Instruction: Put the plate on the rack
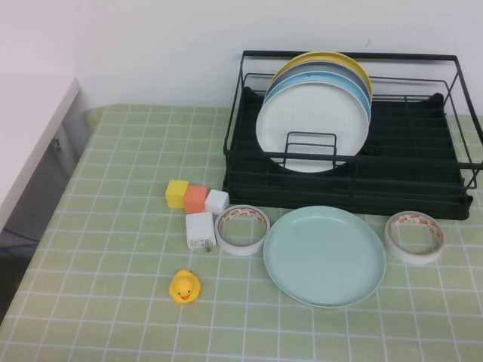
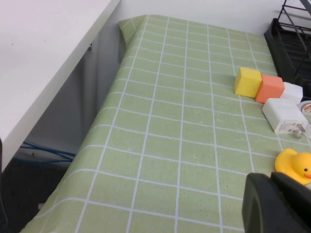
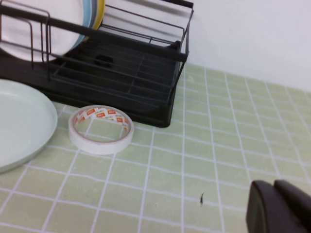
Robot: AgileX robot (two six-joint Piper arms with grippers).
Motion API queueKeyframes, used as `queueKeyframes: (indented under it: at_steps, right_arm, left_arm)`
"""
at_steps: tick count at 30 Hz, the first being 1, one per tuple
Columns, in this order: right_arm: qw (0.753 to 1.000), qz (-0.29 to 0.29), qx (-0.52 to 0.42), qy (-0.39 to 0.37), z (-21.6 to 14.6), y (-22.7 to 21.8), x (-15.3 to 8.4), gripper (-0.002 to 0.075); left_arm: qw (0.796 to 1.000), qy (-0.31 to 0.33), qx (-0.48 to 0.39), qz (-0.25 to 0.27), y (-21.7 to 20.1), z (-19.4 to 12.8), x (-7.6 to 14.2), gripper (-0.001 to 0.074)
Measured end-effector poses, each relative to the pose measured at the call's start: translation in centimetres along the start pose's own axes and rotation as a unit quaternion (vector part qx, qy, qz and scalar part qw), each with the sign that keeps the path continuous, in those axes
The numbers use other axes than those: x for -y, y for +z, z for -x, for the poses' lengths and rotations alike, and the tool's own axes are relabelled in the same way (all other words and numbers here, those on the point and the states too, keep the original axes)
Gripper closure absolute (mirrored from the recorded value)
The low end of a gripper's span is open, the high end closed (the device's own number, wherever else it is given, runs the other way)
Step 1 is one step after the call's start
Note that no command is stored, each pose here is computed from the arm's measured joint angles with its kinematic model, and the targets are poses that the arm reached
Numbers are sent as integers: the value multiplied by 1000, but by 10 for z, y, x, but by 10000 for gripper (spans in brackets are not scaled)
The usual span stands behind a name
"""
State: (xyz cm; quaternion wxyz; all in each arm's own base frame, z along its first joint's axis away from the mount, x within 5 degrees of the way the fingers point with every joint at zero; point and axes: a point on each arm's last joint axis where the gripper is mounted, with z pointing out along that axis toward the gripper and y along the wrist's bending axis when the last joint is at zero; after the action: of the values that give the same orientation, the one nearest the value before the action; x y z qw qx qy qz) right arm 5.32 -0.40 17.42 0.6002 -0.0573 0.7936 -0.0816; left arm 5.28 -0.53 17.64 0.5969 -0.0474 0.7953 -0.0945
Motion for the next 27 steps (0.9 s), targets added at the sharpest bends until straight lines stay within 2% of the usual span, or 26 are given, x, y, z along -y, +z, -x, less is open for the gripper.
queueKeyframes:
  at_steps: [8,27]
  right_arm:
    - [999,-6,-24,28,-4,0,1,715]
    - [999,-8,-25,26,-4,0,2,715]
  left_arm:
    - [1000,0,0,0,0,0,0,738]
    - [1000,0,0,0,0,0,0,738]
